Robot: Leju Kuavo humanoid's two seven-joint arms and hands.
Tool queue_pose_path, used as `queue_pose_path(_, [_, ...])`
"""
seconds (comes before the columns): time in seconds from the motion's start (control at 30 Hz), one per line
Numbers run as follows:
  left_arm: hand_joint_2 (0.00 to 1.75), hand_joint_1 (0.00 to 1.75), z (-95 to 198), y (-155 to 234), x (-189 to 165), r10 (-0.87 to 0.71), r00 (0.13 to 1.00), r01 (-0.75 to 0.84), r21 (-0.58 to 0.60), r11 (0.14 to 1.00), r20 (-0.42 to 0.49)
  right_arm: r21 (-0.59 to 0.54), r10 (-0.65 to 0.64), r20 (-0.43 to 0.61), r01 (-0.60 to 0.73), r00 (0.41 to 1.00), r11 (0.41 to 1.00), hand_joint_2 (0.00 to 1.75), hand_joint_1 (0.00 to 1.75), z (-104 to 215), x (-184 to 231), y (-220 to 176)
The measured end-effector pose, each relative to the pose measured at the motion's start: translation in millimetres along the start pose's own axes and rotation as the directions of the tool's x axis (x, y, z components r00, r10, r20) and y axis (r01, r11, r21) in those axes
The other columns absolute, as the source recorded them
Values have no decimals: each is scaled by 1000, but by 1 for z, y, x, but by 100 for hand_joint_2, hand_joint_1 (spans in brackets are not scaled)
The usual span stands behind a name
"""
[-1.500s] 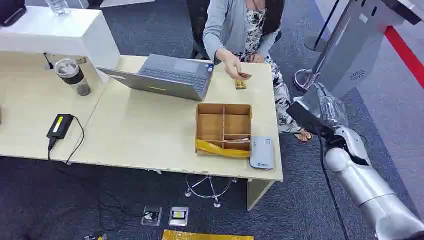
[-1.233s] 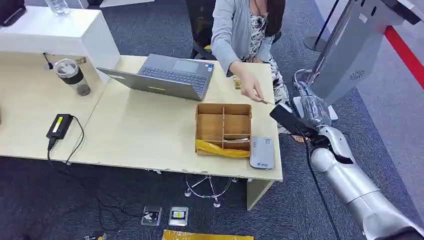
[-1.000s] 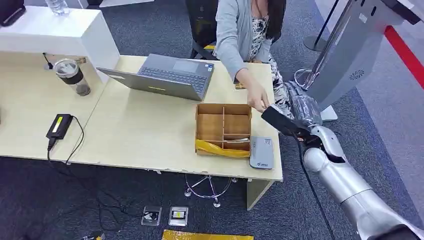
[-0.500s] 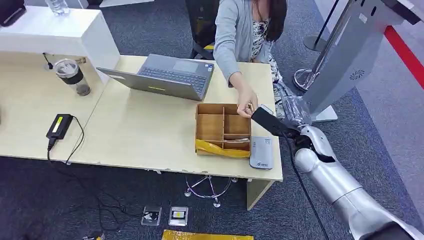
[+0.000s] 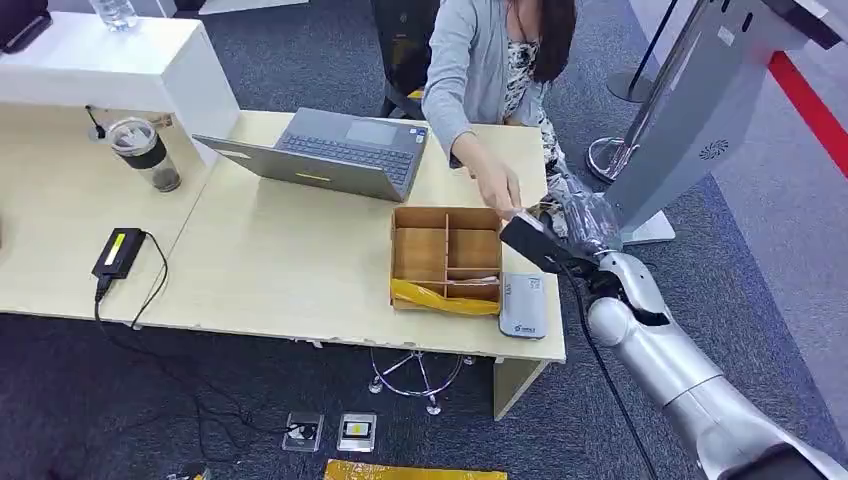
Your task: Pass the card to the sensor for recognition and then transmit it.
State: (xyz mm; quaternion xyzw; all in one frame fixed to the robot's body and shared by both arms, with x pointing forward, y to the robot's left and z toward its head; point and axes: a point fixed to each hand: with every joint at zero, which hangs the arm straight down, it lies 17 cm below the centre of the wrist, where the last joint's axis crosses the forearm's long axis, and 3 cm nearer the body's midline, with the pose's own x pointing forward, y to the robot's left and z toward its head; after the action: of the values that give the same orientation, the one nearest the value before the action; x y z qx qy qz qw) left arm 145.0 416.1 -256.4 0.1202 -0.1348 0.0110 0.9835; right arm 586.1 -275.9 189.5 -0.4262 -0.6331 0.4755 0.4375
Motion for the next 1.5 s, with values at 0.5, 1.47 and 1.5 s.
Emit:
queue_pose_path(0.5, [0,0,0,0,0,-2,1000,2,1,1000,2,9,-2,1,2,1000,1000,175,175,4,1,2])
queue_pose_path(1.47, [0,0,0,0,-3,-4,1000,4,-2,1000,-7,254,-6,-18,10,1000,967,175,175,80,-3,107])
queue_pose_path(1.5, [0,0,0,0,-4,-4,1000,4,-1,1000,-7,261,-8,-19,12,1000,965,175,175,82,-3,110])
